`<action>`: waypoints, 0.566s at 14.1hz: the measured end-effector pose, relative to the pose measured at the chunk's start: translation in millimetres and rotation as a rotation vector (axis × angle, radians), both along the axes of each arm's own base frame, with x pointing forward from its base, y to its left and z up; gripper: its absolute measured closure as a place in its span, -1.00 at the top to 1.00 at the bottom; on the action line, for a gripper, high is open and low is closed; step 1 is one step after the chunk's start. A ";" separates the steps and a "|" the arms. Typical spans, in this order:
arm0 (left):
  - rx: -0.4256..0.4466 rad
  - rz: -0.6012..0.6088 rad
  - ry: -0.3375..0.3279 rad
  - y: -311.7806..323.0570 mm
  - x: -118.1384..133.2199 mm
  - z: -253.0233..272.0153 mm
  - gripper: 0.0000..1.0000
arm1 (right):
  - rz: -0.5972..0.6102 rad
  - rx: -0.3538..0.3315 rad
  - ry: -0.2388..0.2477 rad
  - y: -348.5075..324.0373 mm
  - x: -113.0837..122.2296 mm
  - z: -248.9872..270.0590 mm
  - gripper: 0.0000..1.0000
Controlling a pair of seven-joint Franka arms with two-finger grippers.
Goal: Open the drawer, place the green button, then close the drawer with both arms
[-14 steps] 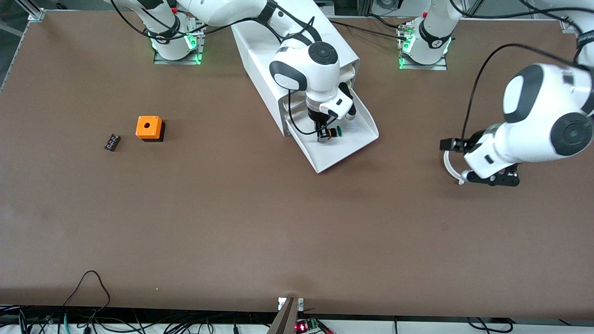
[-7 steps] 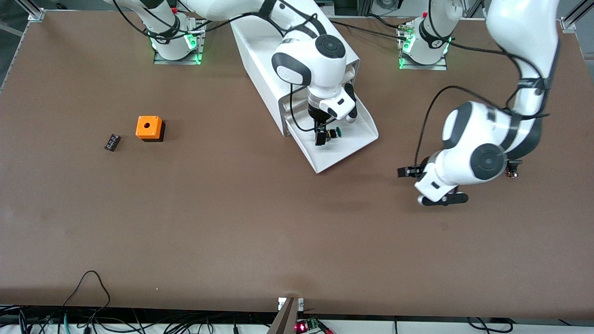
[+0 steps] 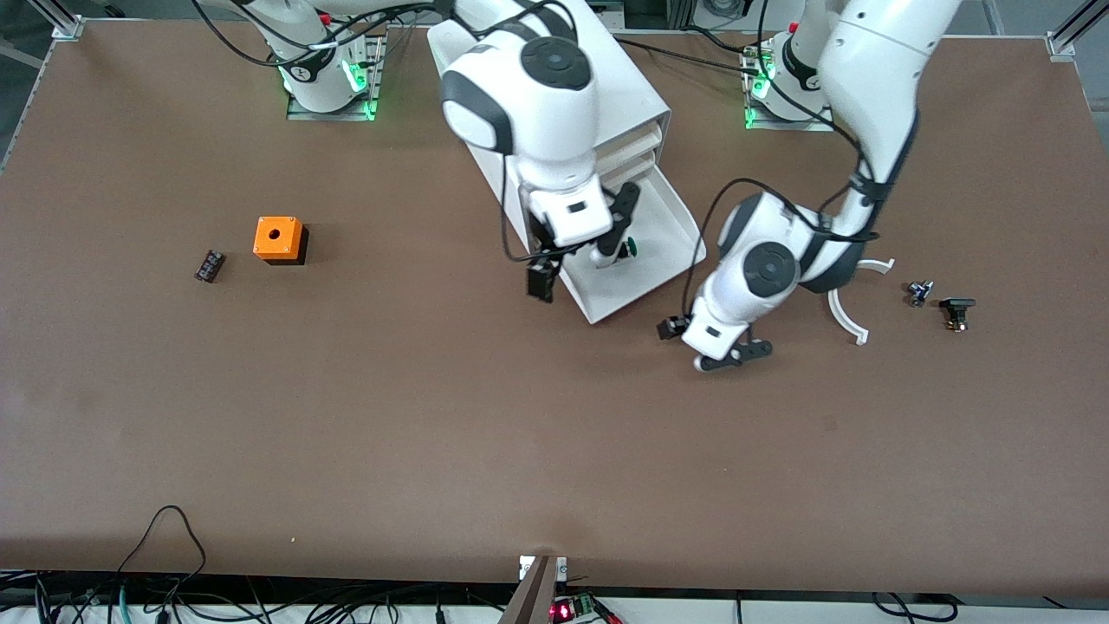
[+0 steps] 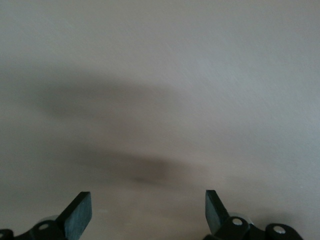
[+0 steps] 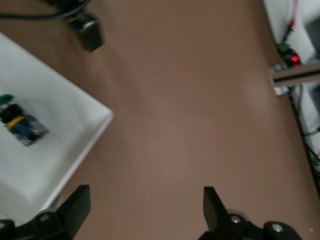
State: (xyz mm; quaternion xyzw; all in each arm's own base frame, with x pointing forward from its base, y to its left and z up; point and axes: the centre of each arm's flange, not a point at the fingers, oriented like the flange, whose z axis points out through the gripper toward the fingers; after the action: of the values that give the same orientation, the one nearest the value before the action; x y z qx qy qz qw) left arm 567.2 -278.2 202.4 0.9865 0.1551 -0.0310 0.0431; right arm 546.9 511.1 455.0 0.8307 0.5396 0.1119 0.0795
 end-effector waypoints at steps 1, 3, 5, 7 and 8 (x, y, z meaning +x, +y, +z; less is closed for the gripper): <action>-0.004 0.015 -0.008 -14.4 -16.3 -11.9 1.00 | -0.042 0.003 -0.014 -20.3 15.4 10.7 1.00; 0.000 0.050 0.001 -39.5 -41.8 -22.5 1.00 | -0.155 0.000 -0.024 -60.3 41.0 21.9 1.00; 0.006 0.079 0.010 -70.2 -64.3 -21.1 1.00 | -0.295 -0.011 -0.021 -96.1 60.2 17.4 1.00; 0.021 0.076 0.028 -111.6 -104.5 -24.7 1.00 | -0.466 -0.051 0.014 -132.0 70.7 3.3 1.00; 0.030 0.071 0.038 -131.6 -126.7 -27.3 1.00 | -0.567 -0.071 0.032 -149.7 73.6 -3.2 1.00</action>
State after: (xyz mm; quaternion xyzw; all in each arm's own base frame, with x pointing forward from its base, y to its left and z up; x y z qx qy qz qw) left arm 440.4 -409.8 175.1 0.9801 0.1912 -0.0460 0.0263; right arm 620.5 361.3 451.8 0.9467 0.2907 0.0531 0.1284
